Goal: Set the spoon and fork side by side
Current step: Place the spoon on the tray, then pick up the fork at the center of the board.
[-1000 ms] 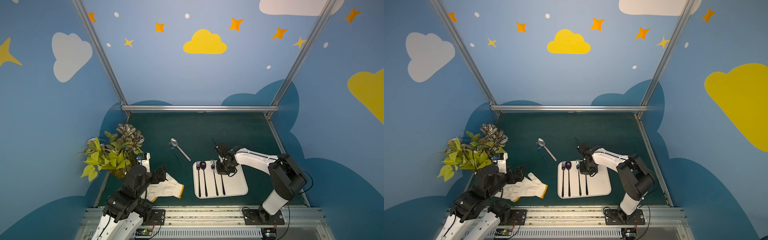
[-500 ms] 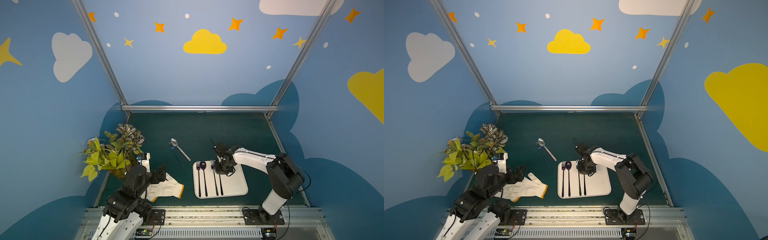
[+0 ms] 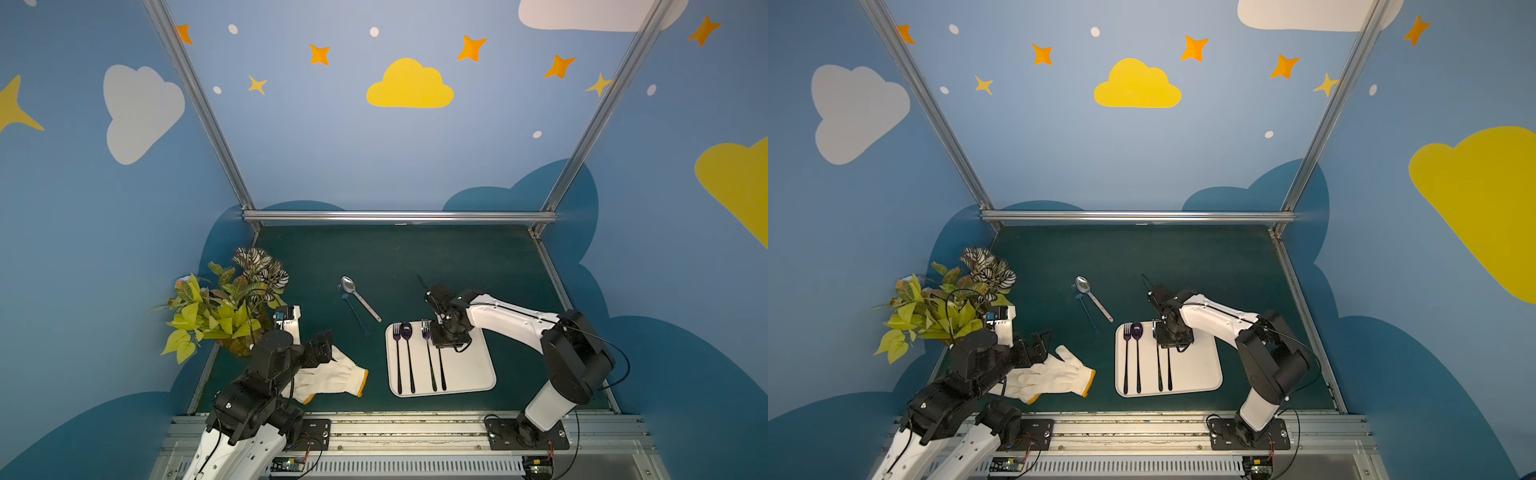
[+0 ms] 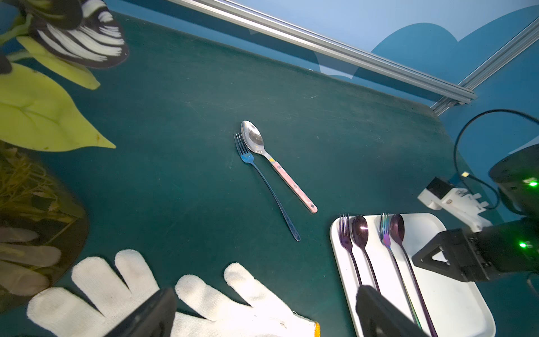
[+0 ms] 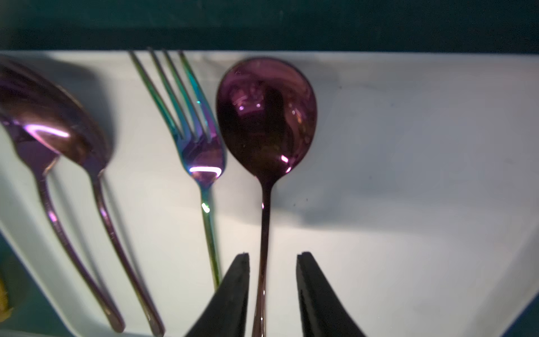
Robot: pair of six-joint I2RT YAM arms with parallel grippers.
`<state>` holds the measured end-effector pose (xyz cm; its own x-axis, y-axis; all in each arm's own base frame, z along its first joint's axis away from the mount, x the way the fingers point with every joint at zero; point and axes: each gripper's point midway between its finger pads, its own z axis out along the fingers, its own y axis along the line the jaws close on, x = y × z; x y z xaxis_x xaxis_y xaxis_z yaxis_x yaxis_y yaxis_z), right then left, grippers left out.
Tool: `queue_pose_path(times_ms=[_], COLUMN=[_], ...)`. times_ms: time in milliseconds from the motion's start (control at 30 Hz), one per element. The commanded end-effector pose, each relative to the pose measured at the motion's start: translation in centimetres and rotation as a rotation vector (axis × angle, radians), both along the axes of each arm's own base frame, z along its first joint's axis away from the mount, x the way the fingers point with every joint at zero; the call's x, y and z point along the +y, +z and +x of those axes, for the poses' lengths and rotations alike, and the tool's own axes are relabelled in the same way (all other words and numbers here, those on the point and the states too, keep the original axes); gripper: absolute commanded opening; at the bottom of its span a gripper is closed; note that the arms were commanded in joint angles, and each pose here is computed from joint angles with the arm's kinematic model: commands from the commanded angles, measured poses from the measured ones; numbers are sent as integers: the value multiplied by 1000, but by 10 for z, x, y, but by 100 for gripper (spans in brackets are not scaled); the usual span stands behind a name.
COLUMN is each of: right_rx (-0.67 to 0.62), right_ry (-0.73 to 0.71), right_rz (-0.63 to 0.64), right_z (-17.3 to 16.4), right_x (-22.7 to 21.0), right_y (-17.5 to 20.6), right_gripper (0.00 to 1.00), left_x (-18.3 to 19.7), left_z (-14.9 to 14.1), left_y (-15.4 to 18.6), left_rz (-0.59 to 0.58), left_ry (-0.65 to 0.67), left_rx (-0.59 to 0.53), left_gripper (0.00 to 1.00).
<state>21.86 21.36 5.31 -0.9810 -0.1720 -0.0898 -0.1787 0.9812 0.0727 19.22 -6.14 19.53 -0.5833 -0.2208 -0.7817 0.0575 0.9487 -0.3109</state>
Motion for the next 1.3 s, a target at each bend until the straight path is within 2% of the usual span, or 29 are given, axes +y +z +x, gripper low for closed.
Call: queue_pose_path(times_ms=[0, 133, 200, 367, 500, 633, 733, 867, 1067, 1167, 1267], right_rx=[-108, -228, -271, -312, -305, -313, -318, -296, -290, -286, -294], right_ry=[41, 124, 167, 320, 388, 450, 419, 325, 173, 105, 44], right_rz=[-11, 24, 54, 125, 168, 197, 206, 259, 291, 304, 326], right_z=[3, 10, 16, 36, 58, 83, 94, 100, 101, 96, 92], right_x=[-8, -4, 3, 42, 82, 126, 135, 118, 52, 16, -16], right_y=[47, 86, 100, 118, 119, 115, 116, 115, 116, 118, 122], right_gripper=[43, 57, 61, 61, 58, 54, 53, 50, 49, 49, 49], left_x=[0, -4, -6, 4, 1, -13, -26, -45, -80, -82, -81], left_z=[4, 6, 8, 10, 12, 13, 19, 36, 69, 86, 101], left_y=[-4, -6, -10, -10, -11, -28, -41, -60, -92, -108, -121], left_rz=[16, 19, 26, 58, 47, -2, -47, -41, 22, 50, 71], left_ry=[1, -11, -14, 42, 44, 27, 28, 56, 118, 189, 247], left_rx=[4, 42, 74, 106, 130, 247, 350, 479, 663, 704, 736], left_gripper=[100, 100, 100, 100, 100, 100, 100, 99, 98, 90, 78])
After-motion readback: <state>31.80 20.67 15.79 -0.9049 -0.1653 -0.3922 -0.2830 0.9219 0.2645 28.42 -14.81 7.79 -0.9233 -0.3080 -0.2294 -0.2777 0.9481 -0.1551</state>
